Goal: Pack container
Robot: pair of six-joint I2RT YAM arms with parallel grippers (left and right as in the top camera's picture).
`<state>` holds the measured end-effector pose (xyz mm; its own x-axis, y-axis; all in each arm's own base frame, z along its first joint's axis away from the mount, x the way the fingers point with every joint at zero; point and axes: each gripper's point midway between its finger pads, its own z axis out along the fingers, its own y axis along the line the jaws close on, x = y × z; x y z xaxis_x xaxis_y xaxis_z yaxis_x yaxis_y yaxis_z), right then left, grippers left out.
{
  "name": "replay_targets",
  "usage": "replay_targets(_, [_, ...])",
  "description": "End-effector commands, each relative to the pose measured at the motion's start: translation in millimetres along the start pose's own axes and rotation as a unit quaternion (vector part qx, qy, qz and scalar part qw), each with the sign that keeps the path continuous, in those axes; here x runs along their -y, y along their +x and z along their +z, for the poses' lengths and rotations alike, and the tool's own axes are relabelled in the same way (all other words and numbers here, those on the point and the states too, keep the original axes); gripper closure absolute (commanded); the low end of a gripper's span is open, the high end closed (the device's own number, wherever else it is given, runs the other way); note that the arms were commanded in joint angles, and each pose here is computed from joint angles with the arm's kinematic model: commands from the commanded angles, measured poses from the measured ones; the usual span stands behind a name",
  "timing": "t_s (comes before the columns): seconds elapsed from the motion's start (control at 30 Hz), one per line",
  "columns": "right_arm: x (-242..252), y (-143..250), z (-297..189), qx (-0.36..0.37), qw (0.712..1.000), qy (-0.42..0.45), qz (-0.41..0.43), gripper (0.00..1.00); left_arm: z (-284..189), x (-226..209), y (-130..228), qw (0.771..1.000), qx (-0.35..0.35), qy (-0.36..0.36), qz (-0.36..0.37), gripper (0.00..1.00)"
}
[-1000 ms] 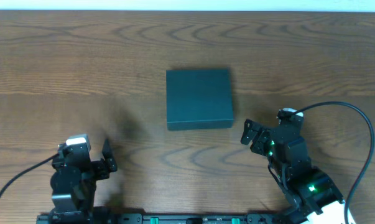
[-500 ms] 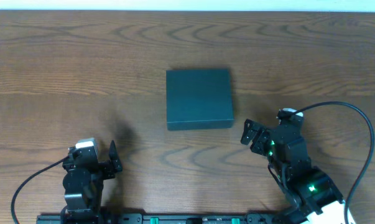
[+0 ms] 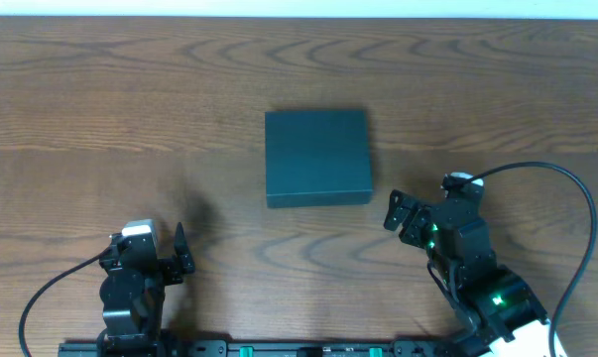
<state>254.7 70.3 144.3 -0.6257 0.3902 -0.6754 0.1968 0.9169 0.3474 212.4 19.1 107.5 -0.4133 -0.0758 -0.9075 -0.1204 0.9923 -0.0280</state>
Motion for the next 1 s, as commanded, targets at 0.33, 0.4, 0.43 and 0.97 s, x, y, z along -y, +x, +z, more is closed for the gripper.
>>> replay_targets(0.33, [2, -7, -2, 0.01, 1.0, 0.005, 0.0, 0.01, 3, -2, 5, 1.0, -0.003, -0.005, 0.008, 0.05])
replay_targets(0.4, [2, -7, -2, 0.01, 1.0, 0.005, 0.0, 0.01, 3, -2, 5, 1.0, -0.003, -0.005, 0.008, 0.05])
replay_targets(0.43, [2, -7, -2, 0.01, 1.0, 0.005, 0.0, 0.01, 3, -2, 5, 1.0, -0.003, -0.005, 0.008, 0.05])
replay_targets(0.97, [61, -19, -28, 0.141, 0.976, 0.084, -0.146, 0.01, 3, -2, 5, 1.0, -0.003, -0.005, 0.008, 0.05])
